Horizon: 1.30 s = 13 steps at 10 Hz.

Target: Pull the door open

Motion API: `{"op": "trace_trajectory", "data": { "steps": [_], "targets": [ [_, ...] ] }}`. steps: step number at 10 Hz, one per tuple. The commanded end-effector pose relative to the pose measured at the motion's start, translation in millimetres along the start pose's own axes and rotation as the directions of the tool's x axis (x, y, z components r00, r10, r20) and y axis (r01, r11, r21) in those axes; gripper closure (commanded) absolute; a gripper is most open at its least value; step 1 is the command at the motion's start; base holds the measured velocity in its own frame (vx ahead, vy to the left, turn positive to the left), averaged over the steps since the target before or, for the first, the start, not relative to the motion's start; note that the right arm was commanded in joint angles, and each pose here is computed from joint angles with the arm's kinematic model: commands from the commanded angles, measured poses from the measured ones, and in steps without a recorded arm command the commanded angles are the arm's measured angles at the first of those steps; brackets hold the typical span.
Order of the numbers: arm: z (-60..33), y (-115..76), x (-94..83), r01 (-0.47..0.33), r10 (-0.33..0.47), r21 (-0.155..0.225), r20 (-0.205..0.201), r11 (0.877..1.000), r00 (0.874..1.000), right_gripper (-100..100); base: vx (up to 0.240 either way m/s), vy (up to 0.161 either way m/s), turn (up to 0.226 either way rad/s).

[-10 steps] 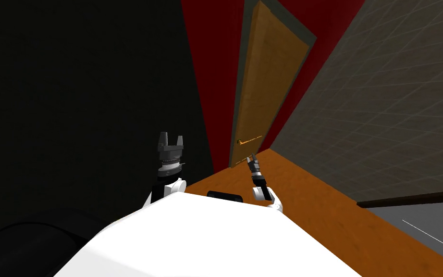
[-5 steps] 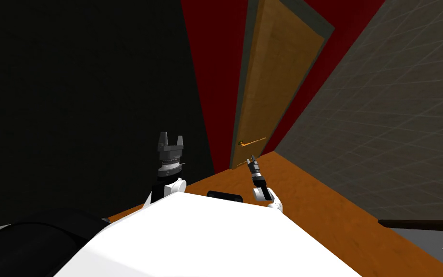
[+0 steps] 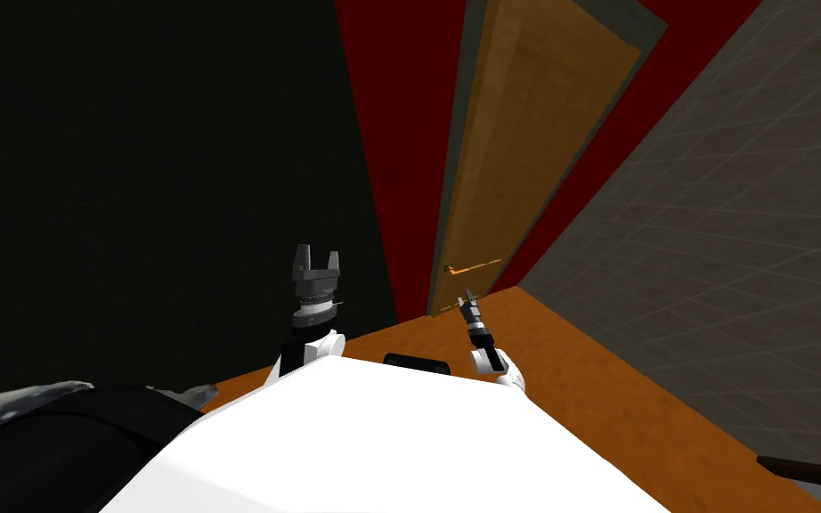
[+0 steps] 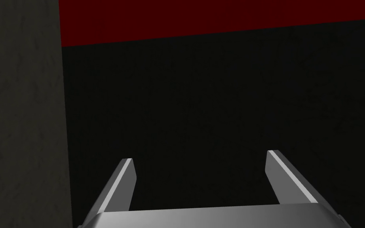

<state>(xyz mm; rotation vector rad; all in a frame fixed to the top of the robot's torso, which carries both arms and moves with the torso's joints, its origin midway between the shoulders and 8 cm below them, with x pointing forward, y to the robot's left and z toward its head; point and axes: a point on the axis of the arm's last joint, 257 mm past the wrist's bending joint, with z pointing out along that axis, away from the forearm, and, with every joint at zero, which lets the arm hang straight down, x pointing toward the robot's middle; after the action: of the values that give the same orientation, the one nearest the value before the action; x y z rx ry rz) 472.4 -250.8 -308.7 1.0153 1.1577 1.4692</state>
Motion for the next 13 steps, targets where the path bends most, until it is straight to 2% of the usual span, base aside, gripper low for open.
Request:
{"op": "trace_trajectory", "data": {
  "steps": [1, 6, 13],
  "targets": [
    [-1.7, -8.6, -4.1, 0.003, -0.003, 0.017, -0.001, 1.0, 1.0, -100, 0.06, -0.082, 0.125],
    [-9.8, -32.4, -16.1, 0.013, -0.013, 0.073, -0.001, 0.997, 1.0, -100, 0.059, -0.084, 0.131],
    [-20.1, -55.2, -31.8, 0.026, -0.026, 0.133, 0.001, 0.991, 1.0, -100, 0.041, -0.075, 0.104]
  ]
}}
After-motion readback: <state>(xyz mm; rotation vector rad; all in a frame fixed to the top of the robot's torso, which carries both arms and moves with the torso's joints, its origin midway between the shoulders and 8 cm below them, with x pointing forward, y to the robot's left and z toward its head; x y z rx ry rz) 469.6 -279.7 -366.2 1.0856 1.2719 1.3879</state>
